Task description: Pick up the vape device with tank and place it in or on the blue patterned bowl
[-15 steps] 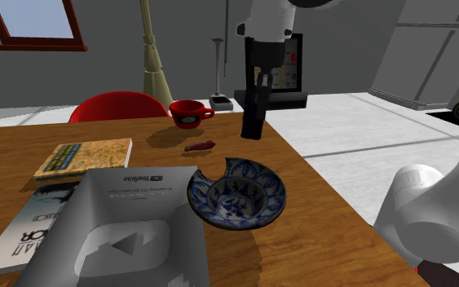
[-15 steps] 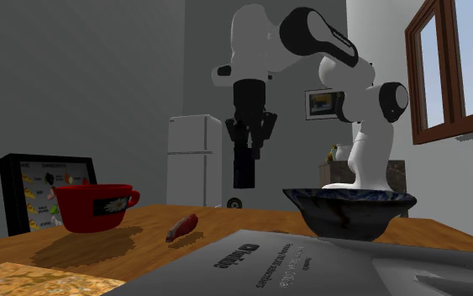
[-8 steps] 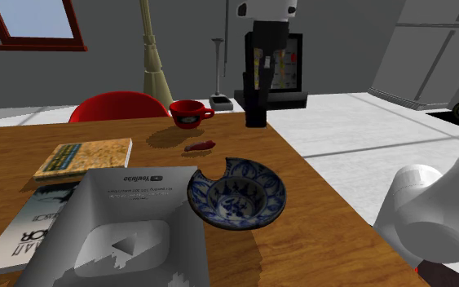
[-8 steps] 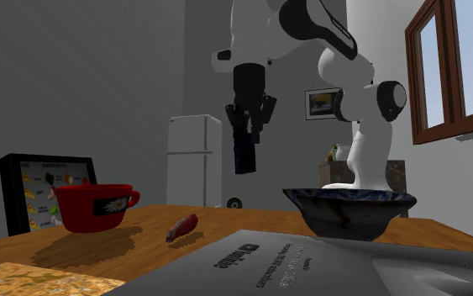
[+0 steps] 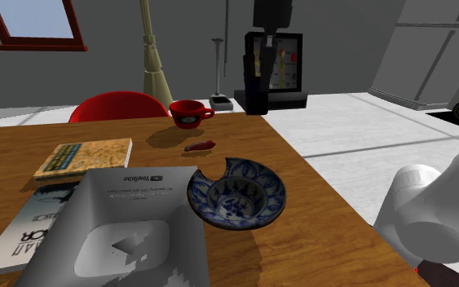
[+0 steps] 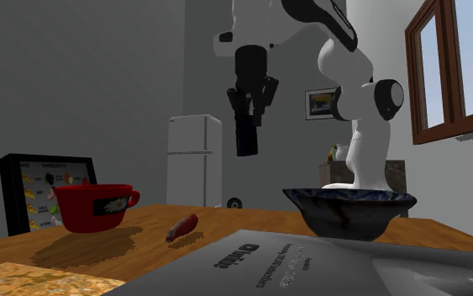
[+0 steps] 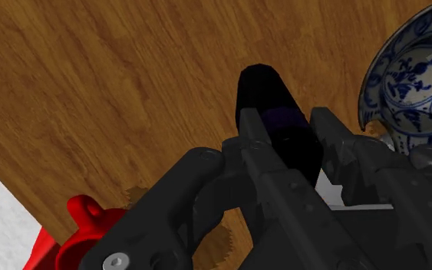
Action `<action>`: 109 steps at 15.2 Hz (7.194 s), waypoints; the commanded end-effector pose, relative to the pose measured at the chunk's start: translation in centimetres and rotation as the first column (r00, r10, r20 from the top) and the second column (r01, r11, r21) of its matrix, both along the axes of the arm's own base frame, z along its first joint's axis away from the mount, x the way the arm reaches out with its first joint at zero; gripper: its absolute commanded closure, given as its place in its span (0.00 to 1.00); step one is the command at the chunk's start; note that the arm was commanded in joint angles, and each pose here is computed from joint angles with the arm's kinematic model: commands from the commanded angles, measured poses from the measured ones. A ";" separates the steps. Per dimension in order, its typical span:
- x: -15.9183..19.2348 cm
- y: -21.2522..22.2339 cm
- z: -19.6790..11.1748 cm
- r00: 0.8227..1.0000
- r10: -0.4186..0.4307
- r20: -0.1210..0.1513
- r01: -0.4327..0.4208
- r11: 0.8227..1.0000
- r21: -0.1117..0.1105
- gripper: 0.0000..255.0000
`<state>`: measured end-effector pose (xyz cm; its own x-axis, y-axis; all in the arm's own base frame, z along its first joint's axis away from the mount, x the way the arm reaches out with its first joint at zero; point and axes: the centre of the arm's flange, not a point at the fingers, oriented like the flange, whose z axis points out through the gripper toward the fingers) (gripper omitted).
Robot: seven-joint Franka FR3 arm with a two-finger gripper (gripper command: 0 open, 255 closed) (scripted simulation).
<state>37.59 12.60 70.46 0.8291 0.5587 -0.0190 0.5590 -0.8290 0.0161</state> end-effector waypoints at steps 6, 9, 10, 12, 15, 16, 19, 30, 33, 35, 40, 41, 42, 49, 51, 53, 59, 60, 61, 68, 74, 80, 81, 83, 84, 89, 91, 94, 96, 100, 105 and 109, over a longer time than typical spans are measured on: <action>-4.6 7.2 0.3 1.000 0.000 0.000 0.000 1.000 0.000 1.00; -6.7 10.6 0.3 1.000 0.000 0.000 0.000 1.000 0.000 1.00; -7.4 11.7 0.3 1.000 0.000 0.000 0.000 1.000 0.000 1.00; -8.8 14.0 0.4 1.000 0.000 0.000 0.000 1.000 0.000 1.00; -10.7 17.1 0.4 1.000 0.000 0.000 0.000 1.000 0.000 1.00; -10.7 17.1 -0.1 1.000 0.000 0.000 0.000 1.000 0.000 1.00; -10.7 17.1 -1.7 1.000 0.000 0.000 0.000 1.000 0.000 1.00; -5.5 19.5 -9.6 0.962 -0.039 -0.269 0.004 0.991 -0.130 0.00; -5.4 19.5 -11.4 0.953 -0.046 -0.299 0.002 0.989 -0.145 0.00; -5.7 19.4 -12.4 0.953 -0.046 -0.299 0.002 0.989 -0.145 0.00; -6.3 19.1 -14.2 0.953 -0.046 -0.299 0.002 0.989 -0.145 0.00; -6.3 19.1 -14.2 0.953 -0.046 -0.299 0.002 0.989 -0.145 0.00; -6.3 19.1 -14.2 0.953 -0.046 -0.299 0.002 0.989 -0.145 0.00; -6.3 19.1 -14.1 0.953 -0.046 -0.299 0.002 0.989 -0.145 1.00; -6.3 19.1 -14.1 0.953 -0.046 -0.299 0.002 0.989 -0.145 1.00; -6.3 19.1 -14.1 0.953 -0.046 -0.299 0.002 0.989 -0.145 1.00; -6.3 19.1 -12.6 0.953 -0.046 -0.299 0.002 0.989 -0.145 1.00; -6.3 19.1 -12.0 0.953 -0.046 -0.299 0.002 0.989 -0.145 1.00; -6.3 19.1 -11.5 0.953 -0.046 -0.299 0.002 0.989 -0.145 1.00; -6.3 19.1 -7.8 0.953 -0.046 -0.299 0.002 0.989 -0.145 1.00; -6.3 19.1 -4.7 0.953 -0.046 -0.299 0.002 0.989 -0.145 1.00; -4.7 20.3 -1.3 0.953 -0.046 -0.299 0.002 0.989 -0.145 1.00; -4.7 20.3 -1.8 0.953 -0.046 -0.299 0.002 0.989 -0.145 1.00; -4.7 20.3 -2.8 0.953 -0.046 -0.299 0.002 0.989 -0.145 1.00; -4.7 20.3 -3.4 0.953 -0.046 -0.299 0.002 0.989 -0.145 1.00; -4.7 20.3 -6.0 0.953 -0.046 -0.299 0.002 0.989 -0.145 1.00; -4.7 20.3 -7.1 0.953 -0.046 -0.299 0.002 0.989 -0.145 1.00; -4.7 20.3 -8.7 0.953 -0.046 -0.299 0.002 0.989 -0.145 1.00; -4.7 20.3 -9.5 0.953 -0.046 -0.299 0.002 0.989 -0.145 1.00; -4.7 20.3 -9.5 0.953 -0.046 -0.299 0.002 0.989 -0.145 1.00; -4.7 20.3 -9.5 0.953 -0.046 -0.299 0.002 0.989 -0.145 0.00; -4.7 20.3 -9.5 0.953 -0.046 -0.299 0.002 0.989 -0.145 0.00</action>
